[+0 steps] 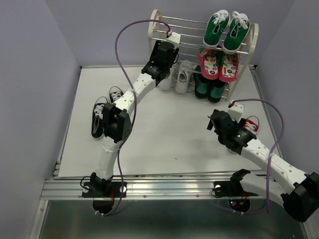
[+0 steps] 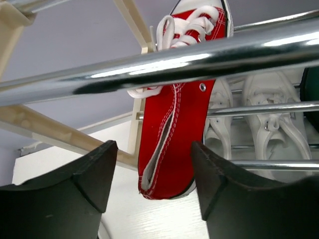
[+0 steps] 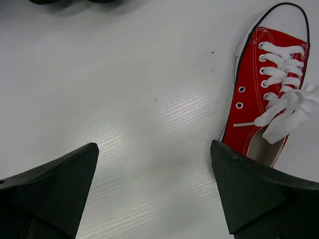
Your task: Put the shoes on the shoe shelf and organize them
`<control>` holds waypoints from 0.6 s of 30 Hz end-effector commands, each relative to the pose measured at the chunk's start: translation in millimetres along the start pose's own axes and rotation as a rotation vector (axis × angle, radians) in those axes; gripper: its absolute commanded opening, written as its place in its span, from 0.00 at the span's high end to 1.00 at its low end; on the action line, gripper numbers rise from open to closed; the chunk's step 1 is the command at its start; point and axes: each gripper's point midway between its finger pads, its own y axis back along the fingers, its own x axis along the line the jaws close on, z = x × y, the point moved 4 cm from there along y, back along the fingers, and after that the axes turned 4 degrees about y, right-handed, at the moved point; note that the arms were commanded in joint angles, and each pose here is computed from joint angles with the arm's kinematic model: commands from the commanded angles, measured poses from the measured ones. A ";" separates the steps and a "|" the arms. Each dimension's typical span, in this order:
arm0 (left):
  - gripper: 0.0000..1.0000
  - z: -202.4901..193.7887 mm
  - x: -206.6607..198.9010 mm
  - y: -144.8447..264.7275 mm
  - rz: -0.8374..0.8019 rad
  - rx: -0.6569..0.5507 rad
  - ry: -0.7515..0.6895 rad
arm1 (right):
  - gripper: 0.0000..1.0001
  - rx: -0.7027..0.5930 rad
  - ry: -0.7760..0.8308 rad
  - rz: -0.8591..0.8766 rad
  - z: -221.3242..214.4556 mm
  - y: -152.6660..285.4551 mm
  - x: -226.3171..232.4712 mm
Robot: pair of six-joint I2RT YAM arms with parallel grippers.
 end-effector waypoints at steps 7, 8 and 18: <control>0.12 48.2 11.8 55.3 -0.060 -0.079 0.112 | 0.00 -0.026 -0.095 0.087 12.7 10.9 6.6; 0.12 39.1 7.8 56.6 -0.080 -0.057 0.106 | 0.00 -0.021 -0.101 0.095 12.7 12.3 7.0; 0.01 9.3 -7.4 137.6 -0.276 0.000 0.230 | 0.00 0.161 -0.170 -0.150 -9.5 30.8 -29.7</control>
